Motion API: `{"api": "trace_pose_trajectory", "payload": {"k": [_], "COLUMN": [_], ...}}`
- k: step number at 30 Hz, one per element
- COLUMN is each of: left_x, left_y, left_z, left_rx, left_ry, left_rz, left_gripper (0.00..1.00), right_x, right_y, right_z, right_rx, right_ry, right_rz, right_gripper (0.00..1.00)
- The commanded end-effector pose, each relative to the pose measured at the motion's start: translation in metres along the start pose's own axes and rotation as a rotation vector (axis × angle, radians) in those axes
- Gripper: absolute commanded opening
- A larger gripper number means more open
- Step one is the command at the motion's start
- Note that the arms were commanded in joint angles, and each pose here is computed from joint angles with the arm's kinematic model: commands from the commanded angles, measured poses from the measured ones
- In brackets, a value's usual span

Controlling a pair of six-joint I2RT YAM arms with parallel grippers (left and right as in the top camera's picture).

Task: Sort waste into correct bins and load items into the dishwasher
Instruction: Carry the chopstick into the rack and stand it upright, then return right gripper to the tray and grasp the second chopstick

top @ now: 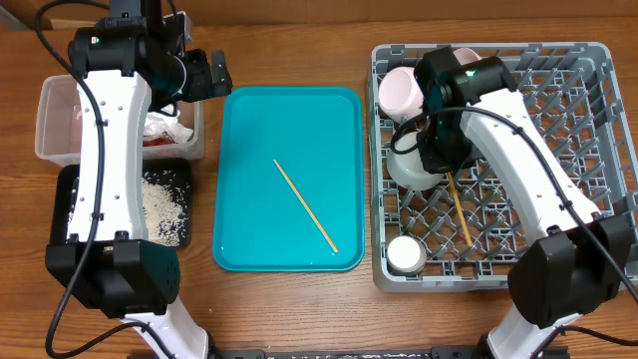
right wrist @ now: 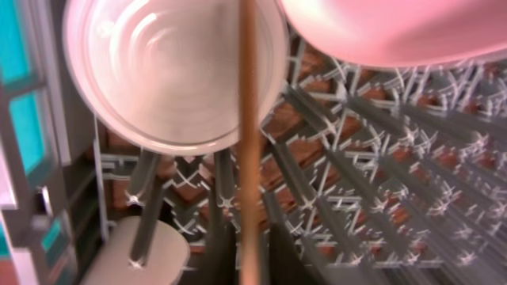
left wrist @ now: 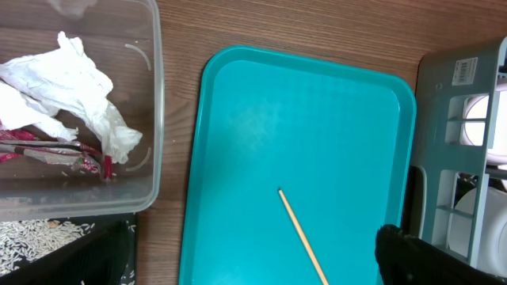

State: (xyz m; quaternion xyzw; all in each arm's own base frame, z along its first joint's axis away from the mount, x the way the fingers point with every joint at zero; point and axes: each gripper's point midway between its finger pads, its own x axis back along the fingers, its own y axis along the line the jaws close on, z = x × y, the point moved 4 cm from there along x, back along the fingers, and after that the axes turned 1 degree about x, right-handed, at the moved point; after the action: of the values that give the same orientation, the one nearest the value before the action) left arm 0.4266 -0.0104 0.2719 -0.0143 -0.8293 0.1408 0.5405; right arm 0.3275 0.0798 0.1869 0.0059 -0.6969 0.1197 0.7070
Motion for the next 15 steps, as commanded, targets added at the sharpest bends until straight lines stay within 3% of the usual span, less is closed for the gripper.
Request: {"api": "trace_pose_trajectory", "payload": {"k": [1,3,6,12,15], "left_x": [0.008,0.008,0.008,0.008,0.008], "left_y": [-0.005,-0.005,-0.005,-0.005,-0.005], "left_z": [-0.004,-0.004,-0.004,-0.004,-0.004], "left_rx": [-0.011,-0.011,-0.011,-0.011,-0.011], "left_ry": [-0.026,-0.026,-0.026,-0.026,-0.025], "left_rz": [0.015,0.015,0.015,0.015,0.015], "left_gripper": [1.00,1.00,1.00,1.00,1.00], "right_x": [0.010,0.010,0.011,0.032,0.057], "right_y": [-0.002,0.001,0.006,0.021,0.059], "right_z": [0.003,0.003,0.003,-0.007,-0.018], "right_rx": [0.048,0.048,0.048,0.039,0.113], "right_ry": [-0.031,-0.030,-0.034,-0.108,-0.208], "right_rz": [-0.024,-0.051,-0.086,-0.194,-0.326], "right_gripper": [0.33,0.46,0.54,0.55,0.55]}}
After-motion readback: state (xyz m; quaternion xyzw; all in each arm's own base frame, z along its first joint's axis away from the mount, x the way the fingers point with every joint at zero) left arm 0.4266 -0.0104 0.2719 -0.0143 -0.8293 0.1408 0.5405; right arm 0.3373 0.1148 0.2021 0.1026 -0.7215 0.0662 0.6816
